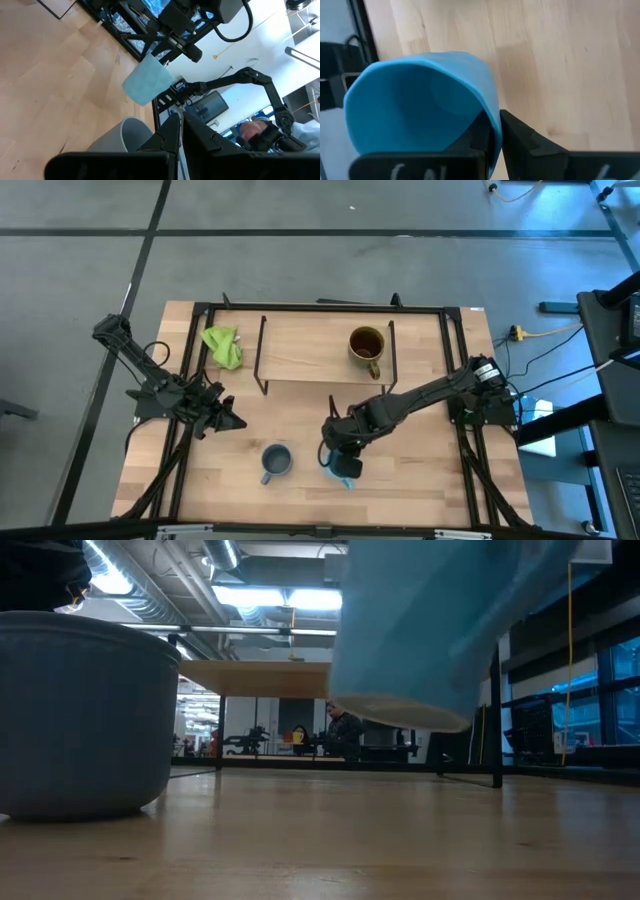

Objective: Stack small to large cups/mugs on shelf
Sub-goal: Put the blue mug on the shelf

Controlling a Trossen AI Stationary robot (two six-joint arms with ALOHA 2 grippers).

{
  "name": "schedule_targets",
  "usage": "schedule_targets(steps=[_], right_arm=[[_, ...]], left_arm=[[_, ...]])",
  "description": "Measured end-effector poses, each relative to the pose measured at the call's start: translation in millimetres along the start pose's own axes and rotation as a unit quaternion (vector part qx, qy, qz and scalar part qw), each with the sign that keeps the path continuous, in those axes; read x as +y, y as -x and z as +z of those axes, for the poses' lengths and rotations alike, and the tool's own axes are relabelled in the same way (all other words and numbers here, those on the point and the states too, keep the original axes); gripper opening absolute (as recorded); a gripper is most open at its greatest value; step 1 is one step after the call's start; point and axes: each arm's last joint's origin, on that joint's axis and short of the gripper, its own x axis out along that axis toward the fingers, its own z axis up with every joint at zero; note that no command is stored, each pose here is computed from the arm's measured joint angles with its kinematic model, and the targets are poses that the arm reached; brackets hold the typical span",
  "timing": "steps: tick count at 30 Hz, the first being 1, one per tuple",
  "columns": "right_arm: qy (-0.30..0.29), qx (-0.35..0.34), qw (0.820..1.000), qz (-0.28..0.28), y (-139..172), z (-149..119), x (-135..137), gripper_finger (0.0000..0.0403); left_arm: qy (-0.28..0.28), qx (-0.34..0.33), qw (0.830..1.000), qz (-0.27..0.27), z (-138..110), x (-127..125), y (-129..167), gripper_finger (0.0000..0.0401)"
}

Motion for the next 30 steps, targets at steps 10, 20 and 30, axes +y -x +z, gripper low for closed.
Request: schedule_targets(steps=[10,20,30], right_arm=[[-0.028,0.015,0.999,-0.01,-3.0,-1.9,-1.8,0.0036],[-0.064,-0.02,0.998,0.008,-8.7,6.6,1.7,0.0036],[-0.081,-0.025,0.996,-0.019,-9.0,5.3,-1.0,0.0036]], left_arm=[[0.0,0.0,1.0,0.0,0.0,0.0,0.0,0.0014],[0.001,0.004,1.0,-0.004,-0.3,-0.2,0.0,0.0014],[0.001,0.008,1.0,-0.008,-0.3,-0.6,0.0,0.0014]])
